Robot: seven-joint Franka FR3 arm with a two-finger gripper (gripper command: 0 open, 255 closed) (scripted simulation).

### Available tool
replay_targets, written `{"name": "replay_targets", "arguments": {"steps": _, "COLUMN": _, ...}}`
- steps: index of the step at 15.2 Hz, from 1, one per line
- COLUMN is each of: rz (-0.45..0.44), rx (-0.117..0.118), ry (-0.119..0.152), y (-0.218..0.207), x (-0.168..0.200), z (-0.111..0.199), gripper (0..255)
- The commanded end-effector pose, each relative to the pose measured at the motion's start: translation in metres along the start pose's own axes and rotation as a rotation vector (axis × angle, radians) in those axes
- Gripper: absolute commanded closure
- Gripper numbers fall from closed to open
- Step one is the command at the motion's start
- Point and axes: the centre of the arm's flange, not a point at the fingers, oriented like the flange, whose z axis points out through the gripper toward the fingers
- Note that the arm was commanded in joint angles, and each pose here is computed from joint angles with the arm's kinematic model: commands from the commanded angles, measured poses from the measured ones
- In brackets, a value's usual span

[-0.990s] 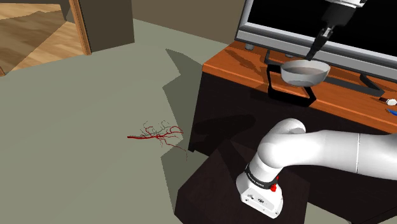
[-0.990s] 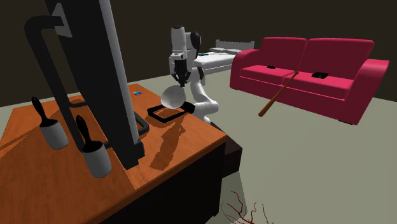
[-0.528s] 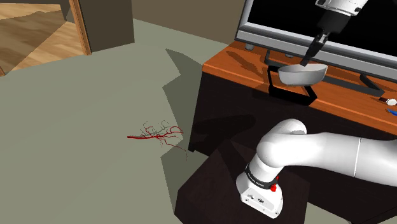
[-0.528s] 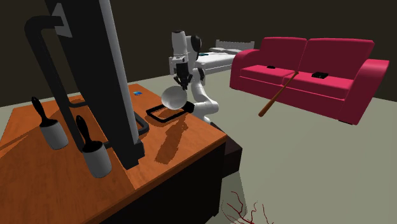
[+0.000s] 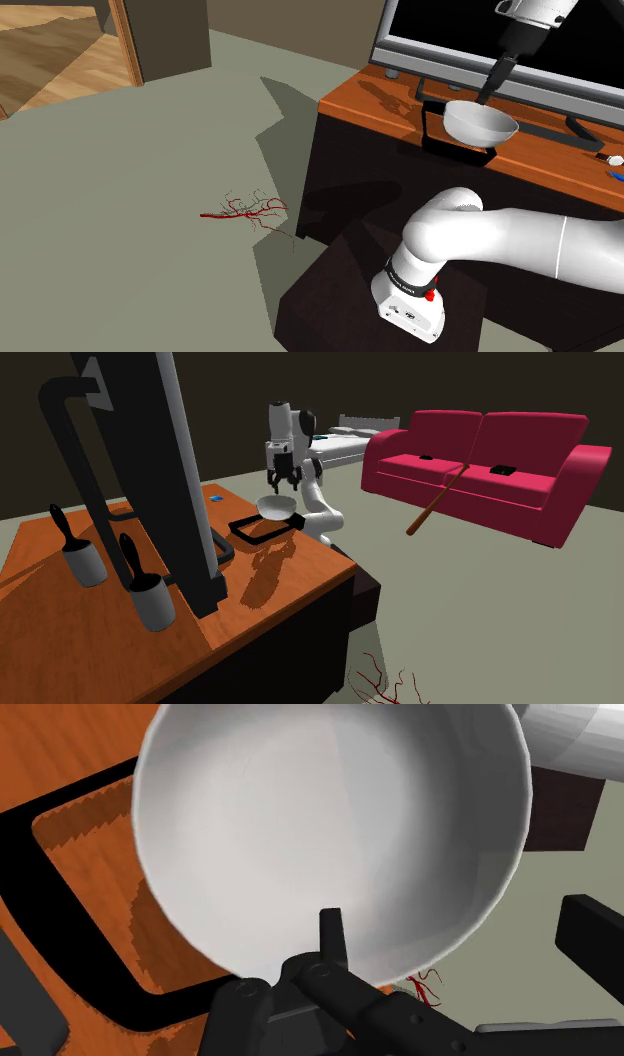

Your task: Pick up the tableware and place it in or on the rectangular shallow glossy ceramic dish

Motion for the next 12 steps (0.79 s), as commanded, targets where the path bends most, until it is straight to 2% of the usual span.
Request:
{"name": "replay_targets", "arguments": {"steps": 1, "rz": 0.001, "rx": -0.001, "ry": -0.001, "y": 0.000, "x": 0.000, "z": 0.000, "gripper": 0}}
{"name": "replay_targets", "arguments": {"steps": 2, "rz": 0.001, "rx": -0.001, "ry": -0.001, "y": -0.001, "x": 0.001, "z": -0.003, "gripper": 0}}
{"name": "replay_targets", "arguments": {"steps": 6, "rz": 0.001, "rx": -0.001, "ry": -0.001, "y": -0.001, "x": 0.001, "z": -0.053, "gripper": 0}}
{"name": "replay_targets", "arguments": {"steps": 12, "rz": 0.001, "rx": -0.001, "ry": -0.001, "y": -0.001, "x": 0.001, "z": -0.053, "gripper": 0}}
